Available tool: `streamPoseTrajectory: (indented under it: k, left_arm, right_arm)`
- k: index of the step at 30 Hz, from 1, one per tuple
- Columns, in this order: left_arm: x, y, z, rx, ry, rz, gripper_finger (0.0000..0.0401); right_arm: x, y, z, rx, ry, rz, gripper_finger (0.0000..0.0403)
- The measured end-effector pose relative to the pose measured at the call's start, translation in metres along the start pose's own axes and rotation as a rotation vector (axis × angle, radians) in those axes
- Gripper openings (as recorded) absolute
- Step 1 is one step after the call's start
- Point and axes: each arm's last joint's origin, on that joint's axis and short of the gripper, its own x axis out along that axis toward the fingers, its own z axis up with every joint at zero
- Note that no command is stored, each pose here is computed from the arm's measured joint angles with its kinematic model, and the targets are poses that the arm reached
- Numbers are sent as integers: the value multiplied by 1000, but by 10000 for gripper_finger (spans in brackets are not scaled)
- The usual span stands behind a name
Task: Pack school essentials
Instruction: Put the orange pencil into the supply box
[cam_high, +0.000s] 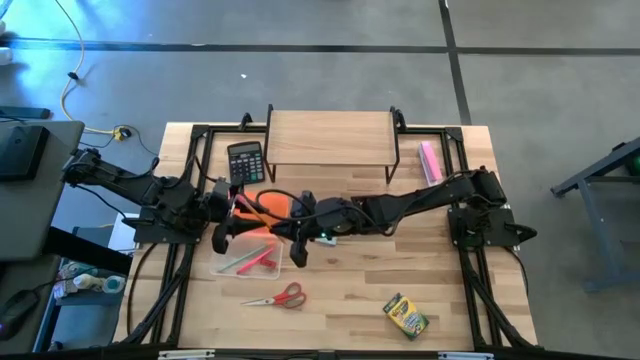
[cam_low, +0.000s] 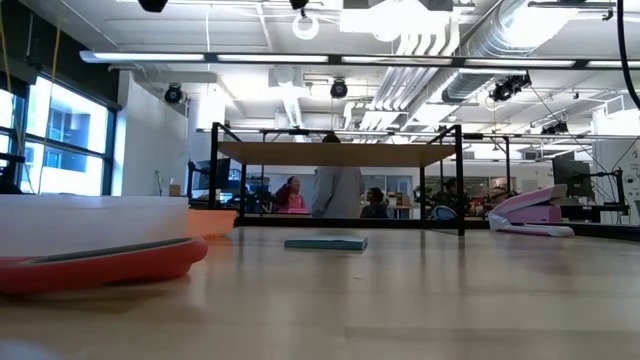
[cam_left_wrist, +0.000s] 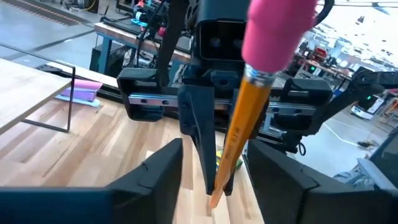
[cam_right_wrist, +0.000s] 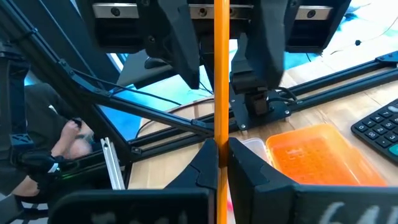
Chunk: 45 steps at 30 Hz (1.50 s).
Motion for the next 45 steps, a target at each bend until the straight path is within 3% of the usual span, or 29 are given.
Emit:
streamPoseTrajectory:
  k: [10,14,22,35,45]
  left_arm:
    - [0,0,0,30,0,1,42]
    - [0,0,0,30,0,2,13]
    - [0,0,0,30,2,7,25]
    - [-1,4,-10,57,96,50,21]
    - [-3,8,-21,65,220,57,22]
  right_arm:
    - [0,-2,0,3,3,-5,3]
    - [0,-2,0,0,6,-6,3]
    - [1,-8,2,52,10,-21,25]
    - [1,-11,-2,62,66,-11,159]
    - [-5,-13,0,88,113,9,172]
